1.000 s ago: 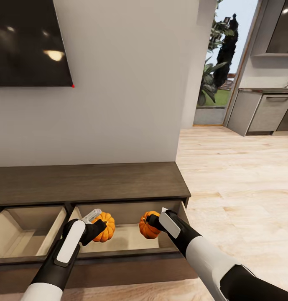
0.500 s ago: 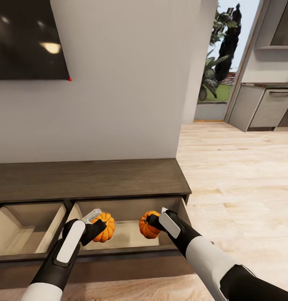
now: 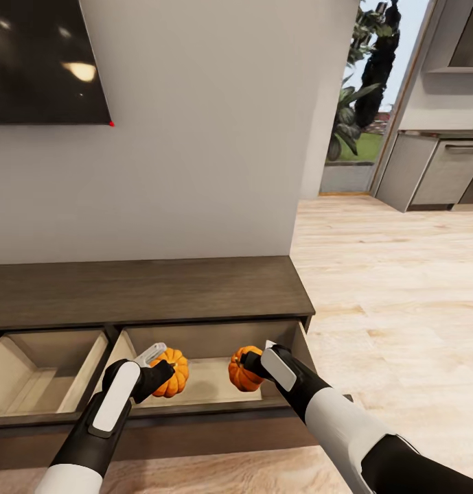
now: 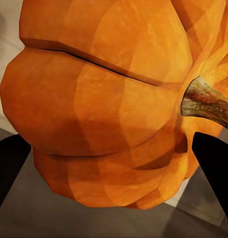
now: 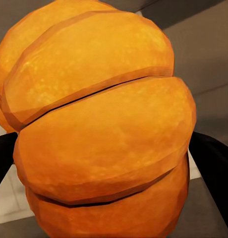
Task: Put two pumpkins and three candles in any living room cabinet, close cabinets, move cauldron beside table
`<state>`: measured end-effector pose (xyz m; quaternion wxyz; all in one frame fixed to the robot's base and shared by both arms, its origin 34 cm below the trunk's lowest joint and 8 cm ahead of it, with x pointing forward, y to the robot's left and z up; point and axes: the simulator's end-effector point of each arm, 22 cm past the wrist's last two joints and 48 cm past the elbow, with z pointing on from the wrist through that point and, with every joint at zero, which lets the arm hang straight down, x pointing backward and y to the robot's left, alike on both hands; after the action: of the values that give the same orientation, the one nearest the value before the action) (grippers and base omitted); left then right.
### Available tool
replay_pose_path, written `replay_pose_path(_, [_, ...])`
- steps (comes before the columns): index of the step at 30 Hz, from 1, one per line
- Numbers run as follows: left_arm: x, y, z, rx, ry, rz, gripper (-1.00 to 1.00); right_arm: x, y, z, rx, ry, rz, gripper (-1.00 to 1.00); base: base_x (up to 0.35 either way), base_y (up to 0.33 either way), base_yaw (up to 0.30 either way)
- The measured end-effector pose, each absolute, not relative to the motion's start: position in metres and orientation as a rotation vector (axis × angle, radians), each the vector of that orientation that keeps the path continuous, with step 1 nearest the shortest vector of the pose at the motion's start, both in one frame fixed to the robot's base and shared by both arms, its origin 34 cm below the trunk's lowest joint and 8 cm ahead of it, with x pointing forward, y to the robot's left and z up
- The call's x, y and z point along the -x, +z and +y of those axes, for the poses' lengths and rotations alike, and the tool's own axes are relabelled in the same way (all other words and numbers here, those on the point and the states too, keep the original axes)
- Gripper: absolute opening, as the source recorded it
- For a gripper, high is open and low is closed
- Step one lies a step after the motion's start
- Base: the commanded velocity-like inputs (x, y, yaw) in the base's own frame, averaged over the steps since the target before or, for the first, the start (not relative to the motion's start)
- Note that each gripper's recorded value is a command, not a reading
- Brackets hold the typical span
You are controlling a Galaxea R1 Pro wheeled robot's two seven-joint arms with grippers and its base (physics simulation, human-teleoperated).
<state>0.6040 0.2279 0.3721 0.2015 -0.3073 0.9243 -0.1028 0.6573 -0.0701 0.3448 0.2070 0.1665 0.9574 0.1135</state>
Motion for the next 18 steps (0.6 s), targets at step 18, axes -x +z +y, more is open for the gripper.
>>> replay_pose_path(18, [-0.6020,0.3649,0.2277,0.864,-0.284,2.594,-1.00,-0.6555,0.3374,-0.0702,-0.469,0.314,2.677,-1.00,0.000,0.000,0.000])
